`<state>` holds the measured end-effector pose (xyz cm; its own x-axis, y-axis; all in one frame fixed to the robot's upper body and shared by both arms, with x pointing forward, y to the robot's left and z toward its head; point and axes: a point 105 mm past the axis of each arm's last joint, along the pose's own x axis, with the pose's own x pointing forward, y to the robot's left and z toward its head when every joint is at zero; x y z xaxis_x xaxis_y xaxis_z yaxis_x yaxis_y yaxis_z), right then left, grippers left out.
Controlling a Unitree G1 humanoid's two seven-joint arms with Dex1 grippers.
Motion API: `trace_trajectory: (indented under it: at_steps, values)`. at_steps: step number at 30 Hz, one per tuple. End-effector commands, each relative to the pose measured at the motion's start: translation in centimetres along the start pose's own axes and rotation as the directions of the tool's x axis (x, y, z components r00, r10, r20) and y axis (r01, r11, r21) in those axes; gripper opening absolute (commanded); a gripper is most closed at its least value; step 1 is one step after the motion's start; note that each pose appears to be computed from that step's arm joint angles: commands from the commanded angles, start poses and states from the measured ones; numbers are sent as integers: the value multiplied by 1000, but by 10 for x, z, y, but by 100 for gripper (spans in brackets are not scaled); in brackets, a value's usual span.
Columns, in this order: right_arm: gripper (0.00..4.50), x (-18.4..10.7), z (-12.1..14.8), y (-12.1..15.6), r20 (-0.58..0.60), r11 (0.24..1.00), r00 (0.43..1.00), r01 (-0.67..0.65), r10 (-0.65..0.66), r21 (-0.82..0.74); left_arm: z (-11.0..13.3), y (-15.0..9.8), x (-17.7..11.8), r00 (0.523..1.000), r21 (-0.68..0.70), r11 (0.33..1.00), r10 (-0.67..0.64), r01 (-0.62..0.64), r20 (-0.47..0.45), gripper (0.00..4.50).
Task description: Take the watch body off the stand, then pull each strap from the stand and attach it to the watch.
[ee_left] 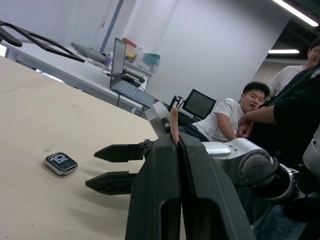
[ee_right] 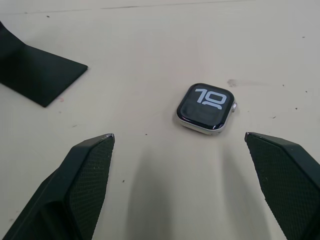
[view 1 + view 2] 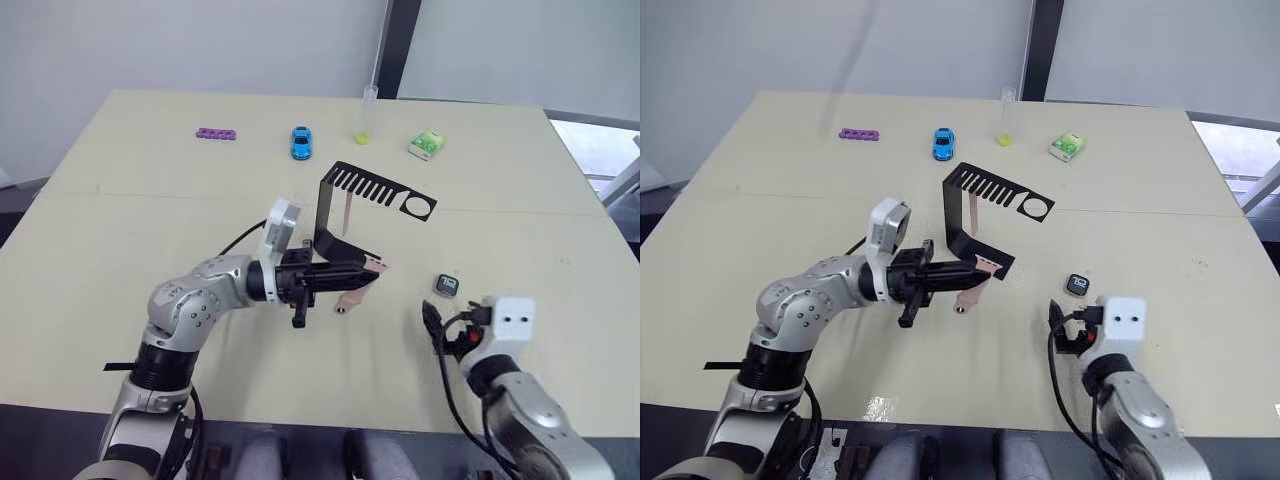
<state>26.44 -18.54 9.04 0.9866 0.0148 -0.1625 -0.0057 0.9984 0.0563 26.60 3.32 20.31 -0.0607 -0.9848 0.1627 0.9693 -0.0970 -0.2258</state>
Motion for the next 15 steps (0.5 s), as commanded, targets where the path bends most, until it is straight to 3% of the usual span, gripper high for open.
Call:
trace_trajectory:
  at_steps: [1,11,15]
  values:
    - [445,9,4,3,53,1000,999,14,-13,-18,10,-4,2,1000,44,999,-21,20,13,0]
    - [445,34,5,2,70,994,994,83,-88,69,12,-5,-1,1000,43,999,-6,6,9,0]
    - [445,34,-1,-12,33,983,984,170,-173,70,12,-5,-2,1000,40,999,-2,2,11,0]
